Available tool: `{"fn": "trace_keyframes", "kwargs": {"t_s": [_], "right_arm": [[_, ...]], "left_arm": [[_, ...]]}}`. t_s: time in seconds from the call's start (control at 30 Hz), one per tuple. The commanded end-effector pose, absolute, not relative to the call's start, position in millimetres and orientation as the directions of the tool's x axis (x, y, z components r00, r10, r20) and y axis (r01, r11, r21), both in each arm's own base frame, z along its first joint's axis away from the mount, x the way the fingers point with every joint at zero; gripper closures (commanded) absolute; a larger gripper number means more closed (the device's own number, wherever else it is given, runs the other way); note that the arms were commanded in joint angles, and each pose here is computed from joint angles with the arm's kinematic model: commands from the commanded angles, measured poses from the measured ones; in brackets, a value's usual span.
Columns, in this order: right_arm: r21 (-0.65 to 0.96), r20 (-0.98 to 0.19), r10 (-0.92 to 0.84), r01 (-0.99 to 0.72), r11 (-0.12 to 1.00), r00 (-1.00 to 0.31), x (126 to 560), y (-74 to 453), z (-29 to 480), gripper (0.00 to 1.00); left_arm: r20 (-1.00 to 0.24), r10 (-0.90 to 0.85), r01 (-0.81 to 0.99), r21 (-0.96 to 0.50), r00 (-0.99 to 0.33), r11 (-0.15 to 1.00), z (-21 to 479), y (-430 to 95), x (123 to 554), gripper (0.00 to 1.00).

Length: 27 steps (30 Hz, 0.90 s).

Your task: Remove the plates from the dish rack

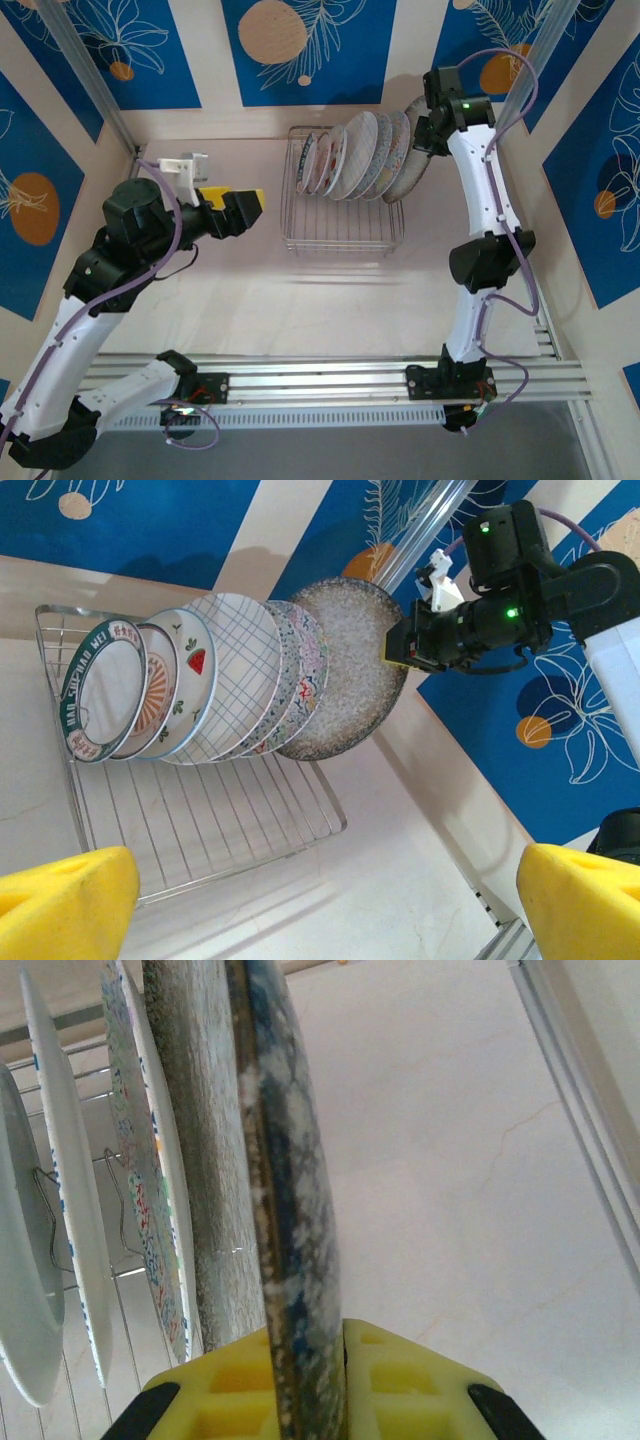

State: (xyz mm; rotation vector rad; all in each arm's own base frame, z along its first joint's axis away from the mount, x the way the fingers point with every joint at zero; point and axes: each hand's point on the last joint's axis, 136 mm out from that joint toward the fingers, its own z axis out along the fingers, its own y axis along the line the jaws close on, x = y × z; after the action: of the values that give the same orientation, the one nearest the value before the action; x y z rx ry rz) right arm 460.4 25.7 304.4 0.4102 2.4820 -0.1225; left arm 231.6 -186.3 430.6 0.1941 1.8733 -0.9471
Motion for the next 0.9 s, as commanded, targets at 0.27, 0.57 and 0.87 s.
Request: {"fn": "trace_keyframes", "kwargs": {"t_s": [0.27, 0.57, 0.87], "right_arm": [[0.046, -0.807, 0.299, 0.45, 0.892, -0.509, 422, -18, 413, 1.0], [0.027, -0.84, 0.282, 0.482, 0.875, -0.465, 386, -32, 441, 1.0], [0.054, -0.866, 0.299, 0.52, 0.853, -0.4, 338, -46, 470, 1.0]], "left_arm": [[-0.818, -0.266, 0.544, -0.547, -0.511, 0.637, 432, -197, 230, 0.03], [-0.803, -0.269, 0.555, -0.571, -0.532, 0.605, 432, -207, 234, 0.03], [-0.749, -0.267, 0.547, -0.637, -0.607, 0.543, 424, -227, 239, 0.03]]}}
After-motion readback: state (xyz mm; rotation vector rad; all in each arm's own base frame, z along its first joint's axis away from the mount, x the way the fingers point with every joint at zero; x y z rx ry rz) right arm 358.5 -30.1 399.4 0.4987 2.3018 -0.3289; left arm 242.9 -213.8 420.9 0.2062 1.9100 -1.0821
